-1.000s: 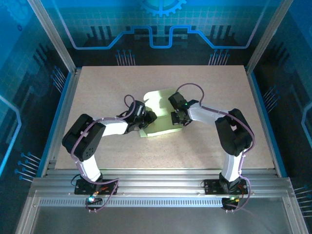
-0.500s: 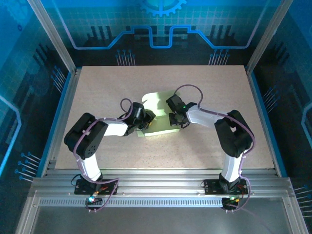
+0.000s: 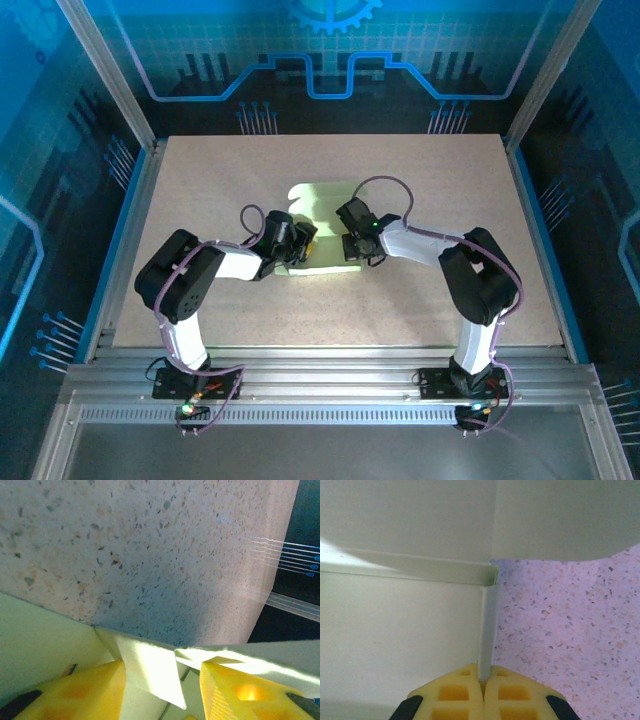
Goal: Fold the paper box
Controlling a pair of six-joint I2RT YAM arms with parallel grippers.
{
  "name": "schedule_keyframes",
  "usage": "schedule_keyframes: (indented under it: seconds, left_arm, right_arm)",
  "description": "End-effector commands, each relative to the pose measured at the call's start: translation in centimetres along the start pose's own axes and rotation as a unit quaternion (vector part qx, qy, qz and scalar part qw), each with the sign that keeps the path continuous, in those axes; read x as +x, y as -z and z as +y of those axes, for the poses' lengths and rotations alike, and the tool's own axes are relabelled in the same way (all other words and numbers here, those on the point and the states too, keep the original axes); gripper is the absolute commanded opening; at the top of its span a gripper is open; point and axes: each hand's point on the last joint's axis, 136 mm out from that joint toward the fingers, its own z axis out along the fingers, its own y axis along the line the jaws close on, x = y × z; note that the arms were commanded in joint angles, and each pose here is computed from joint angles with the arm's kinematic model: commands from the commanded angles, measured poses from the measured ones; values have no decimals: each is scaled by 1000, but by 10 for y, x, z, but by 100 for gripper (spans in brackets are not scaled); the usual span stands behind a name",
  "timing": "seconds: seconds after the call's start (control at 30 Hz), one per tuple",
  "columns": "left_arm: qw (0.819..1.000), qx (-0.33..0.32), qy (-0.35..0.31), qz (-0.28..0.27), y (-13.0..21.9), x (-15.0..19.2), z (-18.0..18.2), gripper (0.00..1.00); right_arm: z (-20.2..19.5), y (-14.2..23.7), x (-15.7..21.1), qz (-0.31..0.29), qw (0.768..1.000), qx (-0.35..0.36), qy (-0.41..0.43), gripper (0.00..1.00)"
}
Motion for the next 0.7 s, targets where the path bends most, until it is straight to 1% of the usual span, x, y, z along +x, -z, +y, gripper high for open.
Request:
schedule_keyframes:
  seconds: [0.0,0.07,0.17,0.23,0.3,0.47,0.53,0.6,0.67]
  left_arm:
    - [999,34,14,-7,-3,-6,-15,48]
    - [999,38,14,-5,-4,-5,-18,43]
    - [999,51,11,-4,-4,-6,-25,31]
    - [999,53,10,-3,-4,-6,-28,29]
    - [998,54,9,-5,-4,-7,-30,30]
    - [999,49,13,-12,-4,-11,-24,40]
    - [998,56,4,-8,-3,-10,-26,43]
    - [998,56,-29,-4,0,-8,-30,48]
    - [996,36,-81,-3,6,-6,-30,53]
  right_arm:
    - [16,-16,60,91,995,-22,37,0]
    - [15,-17,61,92,995,-22,37,0]
    - [16,-18,64,96,994,-20,40,0]
    - [15,-18,67,98,994,-18,42,0]
    - [14,-18,68,97,994,-16,43,0]
    - [14,-16,65,94,995,-17,42,0]
    - [13,-15,65,93,995,-17,41,0]
    - [11,-14,61,90,995,-20,37,0]
    - [8,-13,58,88,995,-20,32,0]
